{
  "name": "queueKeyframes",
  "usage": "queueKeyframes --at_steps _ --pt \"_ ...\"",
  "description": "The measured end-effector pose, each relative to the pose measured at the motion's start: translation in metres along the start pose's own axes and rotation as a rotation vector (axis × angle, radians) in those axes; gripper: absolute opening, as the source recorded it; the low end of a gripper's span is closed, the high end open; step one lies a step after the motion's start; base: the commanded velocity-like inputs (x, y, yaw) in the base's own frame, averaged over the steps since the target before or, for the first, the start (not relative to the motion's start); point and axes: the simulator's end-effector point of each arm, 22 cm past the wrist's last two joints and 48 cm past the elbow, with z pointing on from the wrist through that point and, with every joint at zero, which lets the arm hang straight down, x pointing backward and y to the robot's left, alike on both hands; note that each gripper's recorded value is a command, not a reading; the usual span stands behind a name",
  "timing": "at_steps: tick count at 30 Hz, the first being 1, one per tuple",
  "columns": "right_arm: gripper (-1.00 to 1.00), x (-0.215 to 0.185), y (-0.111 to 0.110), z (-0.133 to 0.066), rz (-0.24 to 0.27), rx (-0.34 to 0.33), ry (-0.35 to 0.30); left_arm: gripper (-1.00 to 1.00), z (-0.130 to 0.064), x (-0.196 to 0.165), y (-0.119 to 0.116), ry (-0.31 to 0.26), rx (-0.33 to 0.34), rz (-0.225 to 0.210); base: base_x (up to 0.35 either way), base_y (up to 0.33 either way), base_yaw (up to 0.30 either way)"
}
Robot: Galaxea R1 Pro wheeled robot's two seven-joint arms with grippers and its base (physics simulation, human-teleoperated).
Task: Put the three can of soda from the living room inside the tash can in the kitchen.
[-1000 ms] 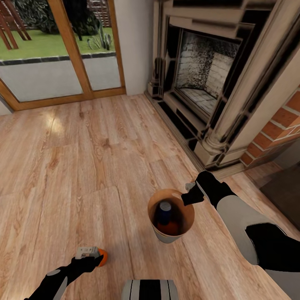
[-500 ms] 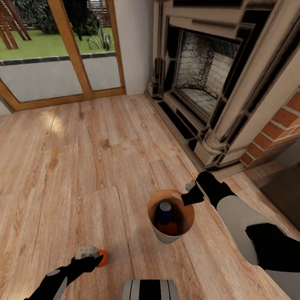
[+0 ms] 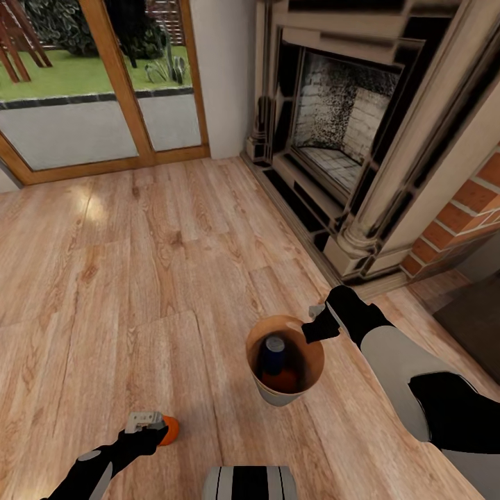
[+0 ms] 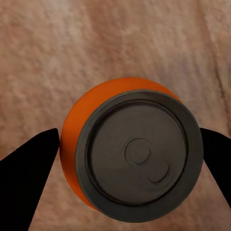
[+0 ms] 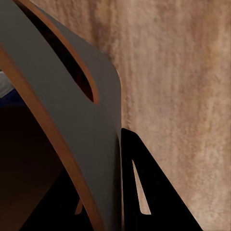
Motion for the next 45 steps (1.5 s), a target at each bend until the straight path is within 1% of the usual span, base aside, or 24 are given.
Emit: queueKeyframes --at_steps 7,12,21,34,37,41,42,43,44,45 --pt "-1.0 0.0 0.0 0.0 0.0 0.001 0.0 -1.0 0.0 0.0 -0.001 0.001 0.001 0.003 0.0 0.0 0.0" --pt "-1.0 0.0 0.0 0.0 0.001 -0.001 0.0 -1.0 0.0 0.0 -0.001 -0.002 0.003 -0.004 0.0 0.0 0.0" --pt "-1.0 -0.007 0.002 -0.023 -0.005 0.009 -0.035 -1.0 -0.008 -0.016 -0.004 -0.03 0.007 0.011 0.0 0.0 0.0" --pt "-1.0 -0.016 0.007 -0.056 -0.019 0.024 -0.085 -1.0 -0.022 -0.045 -0.01 -0.084 0.018 0.017 0.0 0.0 0.0" --pt "-1.0 -0.018 0.008 -0.064 -0.019 0.025 -0.096 -1.0 -0.027 -0.062 -0.009 -0.107 0.016 0.021 0.0 0.0 0.0" --pt "-1.0 -0.02 0.009 -0.074 -0.021 0.029 -0.111 -1.0 -0.044 -0.111 -0.011 -0.171 0.017 0.033 0.0 0.0 0.0" --pt "-1.0 -0.02 0.01 -0.076 -0.022 0.03 -0.114 -1.0 -0.054 -0.133 -0.013 -0.196 0.026 0.034 0.0 0.0 0.0" --pt "-1.0 -0.021 0.01 -0.079 -0.023 0.032 -0.118 -1.0 -0.07 -0.162 -0.014 -0.23 0.036 0.039 0.0 0.0 0.0" --pt "-1.0 -0.021 0.011 -0.081 -0.023 0.032 -0.122 -1.0 -0.079 -0.174 -0.013 -0.24 0.04 0.039 0.0 0.0 0.0" --pt "-1.0 -0.022 0.011 -0.084 -0.024 0.032 -0.126 -1.0 -0.098 -0.196 -0.009 -0.255 0.043 0.044 0.0 0.0 0.0"
